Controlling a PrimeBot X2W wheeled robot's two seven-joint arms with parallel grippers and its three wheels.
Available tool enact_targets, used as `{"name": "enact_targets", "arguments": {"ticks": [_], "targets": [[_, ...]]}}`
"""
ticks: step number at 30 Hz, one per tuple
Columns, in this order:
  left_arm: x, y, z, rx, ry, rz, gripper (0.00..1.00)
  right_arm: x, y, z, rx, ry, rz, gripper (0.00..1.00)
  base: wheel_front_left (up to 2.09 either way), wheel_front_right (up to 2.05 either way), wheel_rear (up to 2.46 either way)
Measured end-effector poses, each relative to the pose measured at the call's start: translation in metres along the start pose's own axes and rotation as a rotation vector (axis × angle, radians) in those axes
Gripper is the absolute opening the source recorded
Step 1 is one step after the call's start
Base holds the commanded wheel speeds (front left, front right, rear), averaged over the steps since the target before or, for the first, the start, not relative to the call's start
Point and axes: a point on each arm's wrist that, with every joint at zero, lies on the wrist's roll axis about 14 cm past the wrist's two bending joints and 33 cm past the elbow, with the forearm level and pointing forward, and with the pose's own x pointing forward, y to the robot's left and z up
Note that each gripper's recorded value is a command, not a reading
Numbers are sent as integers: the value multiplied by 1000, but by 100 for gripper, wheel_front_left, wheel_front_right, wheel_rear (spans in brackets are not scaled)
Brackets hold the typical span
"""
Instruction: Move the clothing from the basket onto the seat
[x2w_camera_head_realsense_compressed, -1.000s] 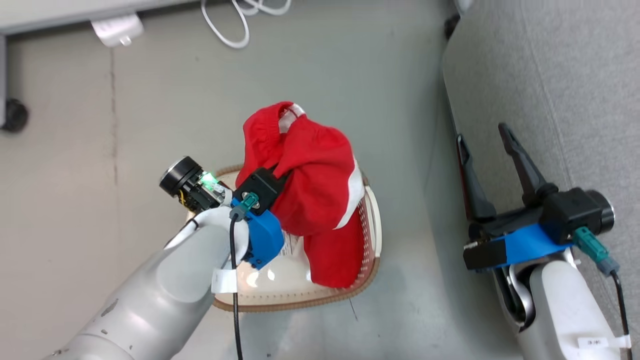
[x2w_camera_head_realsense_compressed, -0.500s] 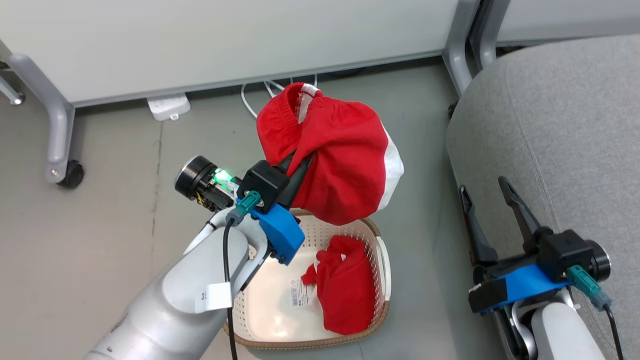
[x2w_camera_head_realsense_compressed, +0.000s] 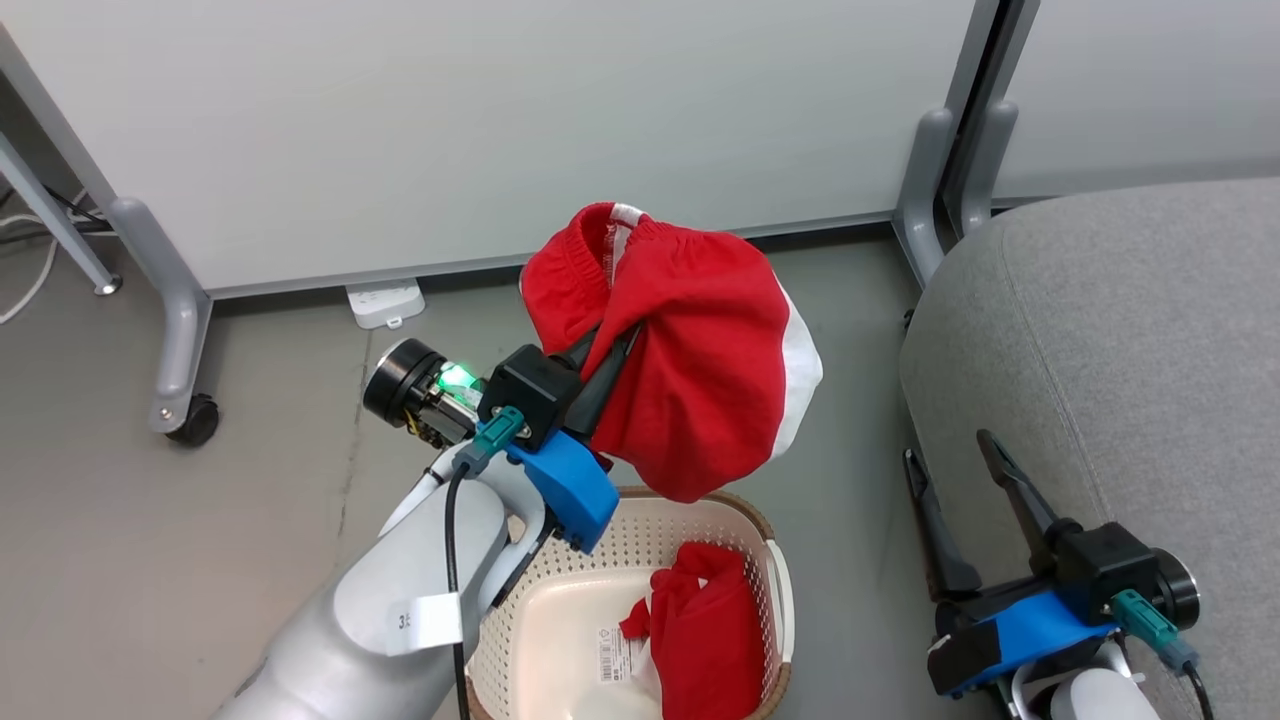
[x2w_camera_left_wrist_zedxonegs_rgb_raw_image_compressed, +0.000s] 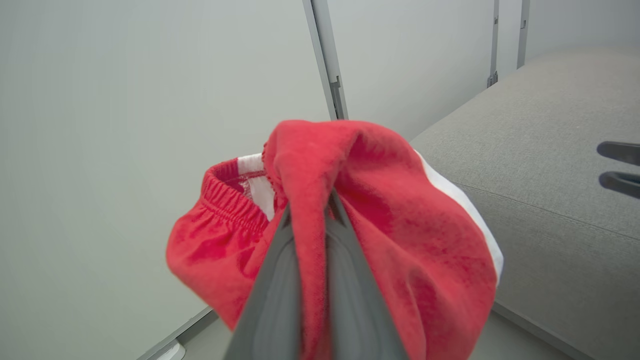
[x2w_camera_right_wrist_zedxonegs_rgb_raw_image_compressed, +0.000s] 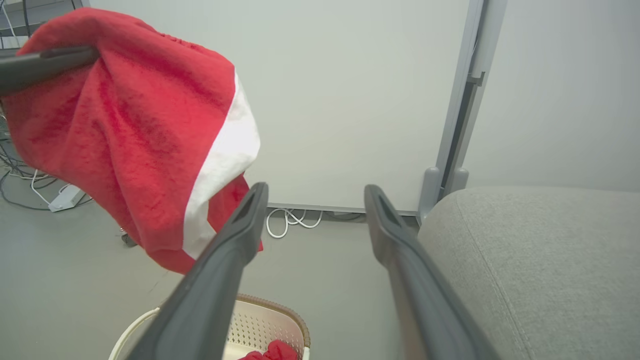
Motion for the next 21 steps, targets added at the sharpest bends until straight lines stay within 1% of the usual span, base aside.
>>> {"name": "enact_targets", "arguments": {"ticks": [9, 21], "targets": [[-12, -1, 8, 7, -16, 16, 0, -6, 23, -1, 27, 7, 67, 100, 0, 0, 0], [-16, -3, 11, 5, -24, 20, 0, -4, 65, -16, 80, 61, 203, 100, 0, 0, 0]]}}
